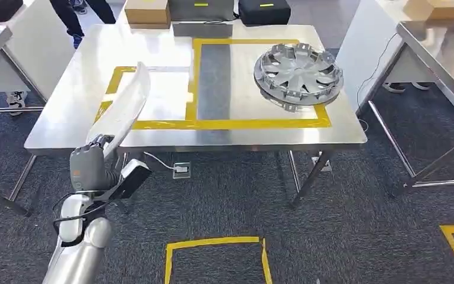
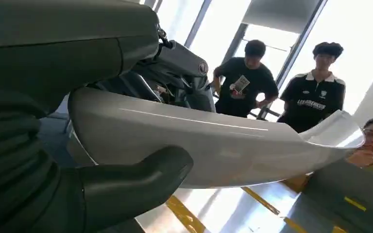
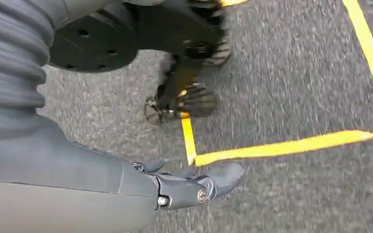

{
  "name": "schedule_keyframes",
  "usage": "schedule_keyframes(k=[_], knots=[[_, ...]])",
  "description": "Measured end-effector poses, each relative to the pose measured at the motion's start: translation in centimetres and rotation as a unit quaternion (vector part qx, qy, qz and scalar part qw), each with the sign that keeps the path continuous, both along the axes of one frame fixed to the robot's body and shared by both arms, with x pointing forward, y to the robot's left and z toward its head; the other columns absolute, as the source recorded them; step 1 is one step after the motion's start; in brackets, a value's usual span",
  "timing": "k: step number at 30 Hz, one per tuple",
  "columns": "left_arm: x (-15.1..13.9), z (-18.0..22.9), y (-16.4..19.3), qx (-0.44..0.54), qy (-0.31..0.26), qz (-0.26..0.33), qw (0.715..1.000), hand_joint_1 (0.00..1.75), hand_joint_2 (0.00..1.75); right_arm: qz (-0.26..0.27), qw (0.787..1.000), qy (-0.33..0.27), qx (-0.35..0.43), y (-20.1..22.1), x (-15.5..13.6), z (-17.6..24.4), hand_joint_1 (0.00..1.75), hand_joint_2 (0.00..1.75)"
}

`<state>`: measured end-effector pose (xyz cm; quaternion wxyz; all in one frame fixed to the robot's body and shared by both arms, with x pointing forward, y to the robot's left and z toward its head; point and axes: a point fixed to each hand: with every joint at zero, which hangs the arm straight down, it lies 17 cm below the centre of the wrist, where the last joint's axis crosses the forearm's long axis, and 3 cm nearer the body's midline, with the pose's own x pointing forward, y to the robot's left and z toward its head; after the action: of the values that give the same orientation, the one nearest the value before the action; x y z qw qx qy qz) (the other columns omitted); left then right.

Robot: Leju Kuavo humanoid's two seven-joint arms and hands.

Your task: Take the parts from the cabinet and place them on the table.

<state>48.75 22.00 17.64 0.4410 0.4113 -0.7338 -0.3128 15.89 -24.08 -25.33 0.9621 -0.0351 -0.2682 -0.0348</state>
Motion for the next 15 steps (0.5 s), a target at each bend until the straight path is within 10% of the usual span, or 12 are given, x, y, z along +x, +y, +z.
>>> schedule_keyframes(k=[15], knots=[[0.4, 0.1, 0.5, 0.009, 0.007, 0.003, 1.0, 1.75, 1.75, -0.01, 1.0, 0.012, 0.011, 1.1, -1.4, -0.3, 0.0, 1.75]])
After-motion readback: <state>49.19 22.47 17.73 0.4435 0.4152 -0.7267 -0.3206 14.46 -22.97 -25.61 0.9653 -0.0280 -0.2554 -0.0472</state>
